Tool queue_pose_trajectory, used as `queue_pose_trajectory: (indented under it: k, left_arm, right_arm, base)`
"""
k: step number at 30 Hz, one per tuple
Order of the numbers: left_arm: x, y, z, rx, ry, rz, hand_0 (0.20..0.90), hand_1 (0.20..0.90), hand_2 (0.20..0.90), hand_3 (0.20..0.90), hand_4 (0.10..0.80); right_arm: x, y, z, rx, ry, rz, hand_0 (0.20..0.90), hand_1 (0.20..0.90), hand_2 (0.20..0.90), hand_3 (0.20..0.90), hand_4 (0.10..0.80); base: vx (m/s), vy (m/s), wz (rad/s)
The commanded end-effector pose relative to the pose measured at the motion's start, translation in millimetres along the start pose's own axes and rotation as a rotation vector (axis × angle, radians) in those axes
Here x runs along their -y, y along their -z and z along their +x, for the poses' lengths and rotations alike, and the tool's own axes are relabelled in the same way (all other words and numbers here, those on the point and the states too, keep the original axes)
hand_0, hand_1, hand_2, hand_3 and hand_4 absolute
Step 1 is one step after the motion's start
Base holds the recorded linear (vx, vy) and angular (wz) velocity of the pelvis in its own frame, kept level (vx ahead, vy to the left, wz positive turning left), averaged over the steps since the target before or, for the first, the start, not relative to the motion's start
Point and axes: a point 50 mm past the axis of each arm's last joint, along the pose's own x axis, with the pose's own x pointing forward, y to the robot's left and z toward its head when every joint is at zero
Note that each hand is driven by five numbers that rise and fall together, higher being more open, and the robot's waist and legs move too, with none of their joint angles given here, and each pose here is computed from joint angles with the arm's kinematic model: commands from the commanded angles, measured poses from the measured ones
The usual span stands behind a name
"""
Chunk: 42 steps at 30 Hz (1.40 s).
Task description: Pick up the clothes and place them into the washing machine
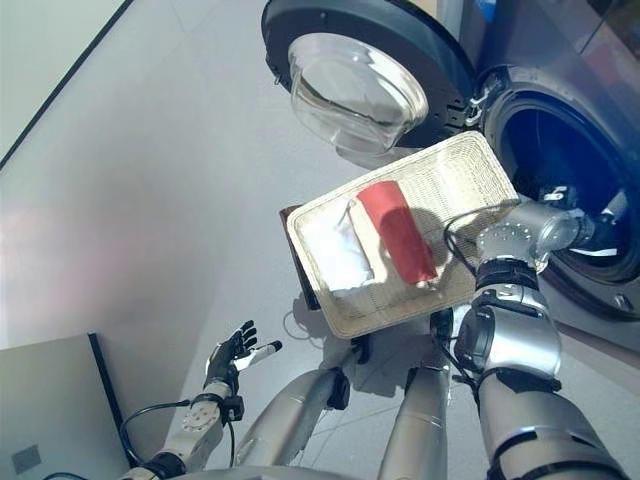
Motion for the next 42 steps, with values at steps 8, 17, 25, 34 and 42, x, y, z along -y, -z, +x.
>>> queue_pose_trajectory:
  k: [8, 17, 25, 34, 42]
  left_arm:
    - [-10.5, 13.0, -6.6, -0.032, -0.037, -0.032, 0.900, 0.900, 0.900, 0.900, 0.800]
    - [-16.7, 16.9, -8.0, -0.051, -0.053, -0.025, 0.900, 0.900, 0.900, 0.900, 0.800]
    - [-19.8, 17.7, -9.1, -0.050, -0.063, -0.034, 0.900, 0.900, 0.900, 0.900, 0.800]
    - [-23.9, 17.3, -7.5, -0.060, -0.062, 0.009, 0.900, 0.900, 0.900, 0.900, 0.800]
    - [-30.9, 4.0, -3.5, -0.003, -0.072, 0.010, 0.900, 0.900, 0.900, 0.900, 0.800]
  right_arm:
    - [-15.1, 5.8, -3.3, -0.028, -0.215, -0.087, 0.900, 0.900, 0.900, 0.900, 0.800]
    - [-2.7, 22.7, -7.4, -0.090, -0.227, -0.203, 0.900, 0.900, 0.900, 0.900, 0.800]
    - [4.3, 24.8, -7.8, -0.098, -0.213, -0.175, 0.900, 0.900, 0.900, 0.900, 0.800]
    - [21.5, 30.9, 1.2, -0.143, -0.210, -0.476, 0.900, 0.900, 0.900, 0.900, 0.800]
    - [40.4, 69.1, -24.3, -0.252, -0.400, -0.756, 0.900, 0.900, 0.900, 0.900, 0.800]
  base:
    - [-0.005, -0.005, -0.01]
    - [-0.002, -0.002, 0.00]
    - [0.000, 0.000, 0.00]
    - [0.001, -0.004, 0.00]
    - [-0.007, -0.032, 0.01]
